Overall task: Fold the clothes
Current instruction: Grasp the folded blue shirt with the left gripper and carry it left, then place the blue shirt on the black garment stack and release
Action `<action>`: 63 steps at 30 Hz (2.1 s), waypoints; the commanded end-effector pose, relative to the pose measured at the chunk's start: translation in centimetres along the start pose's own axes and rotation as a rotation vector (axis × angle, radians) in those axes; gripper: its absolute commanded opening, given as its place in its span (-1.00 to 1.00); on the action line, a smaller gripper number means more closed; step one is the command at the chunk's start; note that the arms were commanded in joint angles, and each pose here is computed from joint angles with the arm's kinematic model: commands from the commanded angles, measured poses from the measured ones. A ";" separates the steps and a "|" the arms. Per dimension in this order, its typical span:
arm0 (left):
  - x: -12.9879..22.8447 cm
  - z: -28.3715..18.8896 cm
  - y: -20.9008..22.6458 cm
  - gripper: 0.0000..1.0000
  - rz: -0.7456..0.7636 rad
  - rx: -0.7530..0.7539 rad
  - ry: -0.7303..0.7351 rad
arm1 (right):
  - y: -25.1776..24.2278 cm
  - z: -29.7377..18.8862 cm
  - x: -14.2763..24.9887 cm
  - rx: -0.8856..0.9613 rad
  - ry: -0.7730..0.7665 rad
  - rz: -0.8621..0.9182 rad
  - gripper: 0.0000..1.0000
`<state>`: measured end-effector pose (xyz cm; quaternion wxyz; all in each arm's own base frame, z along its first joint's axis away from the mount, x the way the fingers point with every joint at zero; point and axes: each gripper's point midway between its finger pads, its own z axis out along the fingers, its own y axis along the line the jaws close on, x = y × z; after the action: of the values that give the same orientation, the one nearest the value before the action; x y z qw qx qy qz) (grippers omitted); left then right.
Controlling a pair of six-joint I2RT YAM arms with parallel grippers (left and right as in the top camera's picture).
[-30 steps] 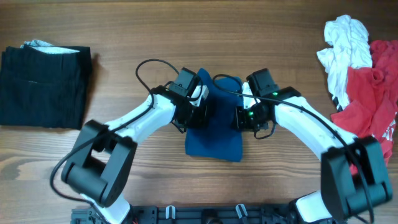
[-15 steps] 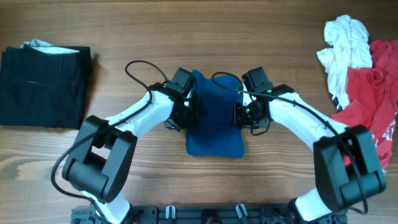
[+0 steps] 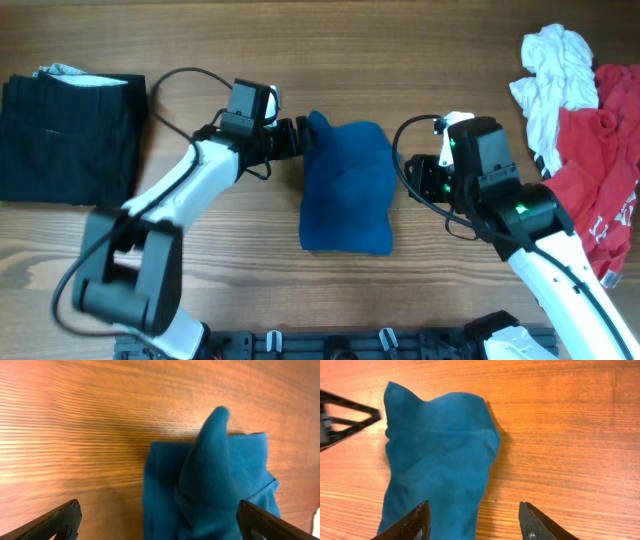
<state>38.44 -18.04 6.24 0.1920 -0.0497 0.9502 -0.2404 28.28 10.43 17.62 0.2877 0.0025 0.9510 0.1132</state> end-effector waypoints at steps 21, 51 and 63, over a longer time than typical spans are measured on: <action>-10.7 -17.9 11.3 -0.92 -0.016 -0.284 -0.501 | -1.3 -0.3 0.9 0.065 0.036 0.014 0.14; -15.1 -35.4 34.8 0.99 -0.489 -0.420 -1.017 | -1.4 -0.3 1.2 0.072 0.049 0.013 0.99; -6.6 -18.0 8.7 0.99 -0.029 -0.242 -0.252 | -1.2 -0.7 -4.9 0.024 -0.147 -0.034 1.00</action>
<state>40.16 1.78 21.59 0.3652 -0.1752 0.9015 -0.1526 32.21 9.61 20.07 0.3676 0.0116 0.9236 0.1082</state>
